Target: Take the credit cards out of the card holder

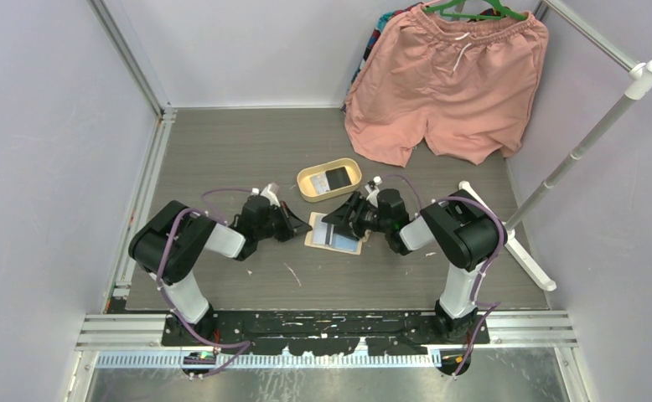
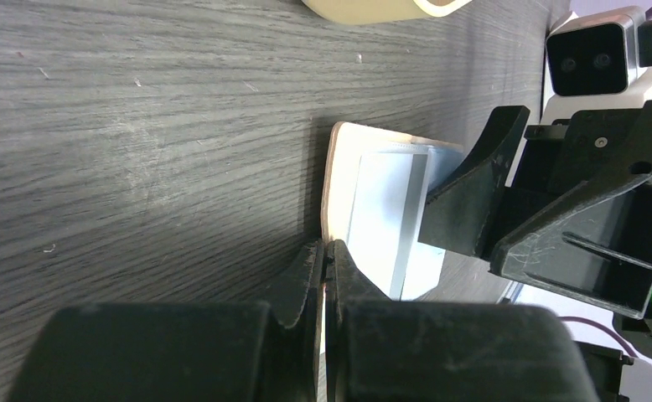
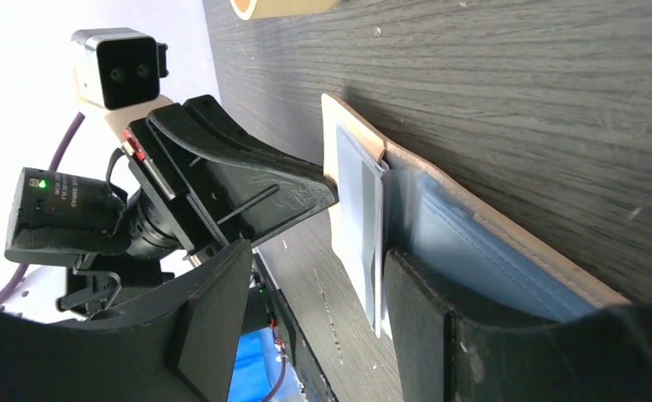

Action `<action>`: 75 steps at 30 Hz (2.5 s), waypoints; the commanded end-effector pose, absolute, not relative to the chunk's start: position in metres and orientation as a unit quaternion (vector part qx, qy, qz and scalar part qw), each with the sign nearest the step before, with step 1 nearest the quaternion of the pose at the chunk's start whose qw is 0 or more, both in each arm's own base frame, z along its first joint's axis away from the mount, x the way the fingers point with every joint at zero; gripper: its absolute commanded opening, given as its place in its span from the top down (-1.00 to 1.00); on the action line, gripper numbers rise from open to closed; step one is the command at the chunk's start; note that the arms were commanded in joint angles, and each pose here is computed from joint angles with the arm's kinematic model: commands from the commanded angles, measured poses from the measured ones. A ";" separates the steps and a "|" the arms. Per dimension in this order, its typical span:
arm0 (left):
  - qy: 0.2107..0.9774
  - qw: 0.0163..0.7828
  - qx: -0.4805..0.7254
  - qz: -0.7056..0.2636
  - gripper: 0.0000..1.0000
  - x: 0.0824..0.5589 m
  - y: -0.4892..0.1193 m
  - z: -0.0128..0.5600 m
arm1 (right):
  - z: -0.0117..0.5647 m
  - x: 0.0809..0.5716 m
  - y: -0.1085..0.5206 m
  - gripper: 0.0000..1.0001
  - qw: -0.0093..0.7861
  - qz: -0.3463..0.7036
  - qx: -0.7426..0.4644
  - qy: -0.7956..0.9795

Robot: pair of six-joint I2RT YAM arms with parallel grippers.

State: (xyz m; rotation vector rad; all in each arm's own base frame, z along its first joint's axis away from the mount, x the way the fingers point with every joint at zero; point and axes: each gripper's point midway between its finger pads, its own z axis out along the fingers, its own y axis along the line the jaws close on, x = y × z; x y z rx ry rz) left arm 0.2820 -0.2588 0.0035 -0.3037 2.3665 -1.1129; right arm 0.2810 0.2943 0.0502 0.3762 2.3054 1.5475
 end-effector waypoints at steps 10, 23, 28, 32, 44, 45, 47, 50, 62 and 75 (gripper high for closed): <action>0.964 0.126 -0.131 -0.196 1.00 0.200 -0.180 -0.102 | 0.098 0.279 0.330 -0.27 0.178 0.611 0.070 0.768; 0.964 0.125 -0.131 -0.196 1.00 0.199 -0.180 -0.102 | 0.061 0.269 0.355 -0.27 0.156 0.535 0.046 0.829; 0.964 0.126 -0.132 -0.196 1.00 0.199 -0.180 -0.103 | 0.069 0.271 0.365 -0.27 0.160 0.552 0.049 0.817; 0.963 0.126 -0.132 -0.197 1.00 0.199 -0.180 -0.102 | 0.083 0.276 0.372 -0.26 0.171 0.579 0.063 0.795; 0.963 0.126 -0.135 -0.195 1.00 0.198 -0.178 -0.103 | 0.137 0.275 0.377 -0.27 0.210 0.680 0.068 0.699; 0.963 0.125 -0.136 -0.195 1.00 0.197 -0.178 -0.104 | 0.139 0.274 0.378 -0.28 0.209 0.684 0.065 0.696; 0.963 0.125 -0.136 -0.195 1.00 0.197 -0.178 -0.104 | 0.137 0.273 0.381 -0.28 0.204 0.684 0.064 0.697; 0.963 0.125 -0.136 -0.195 1.00 0.197 -0.178 -0.104 | 0.119 0.276 0.384 -0.27 0.193 0.654 0.078 0.728; 0.963 0.126 -0.136 -0.195 1.00 0.196 -0.177 -0.104 | 0.101 0.275 0.387 -0.30 0.191 0.603 0.074 0.771; 0.963 0.124 -0.137 -0.197 1.00 0.195 -0.178 -0.105 | 0.124 0.266 0.378 -0.30 0.210 0.635 0.064 0.741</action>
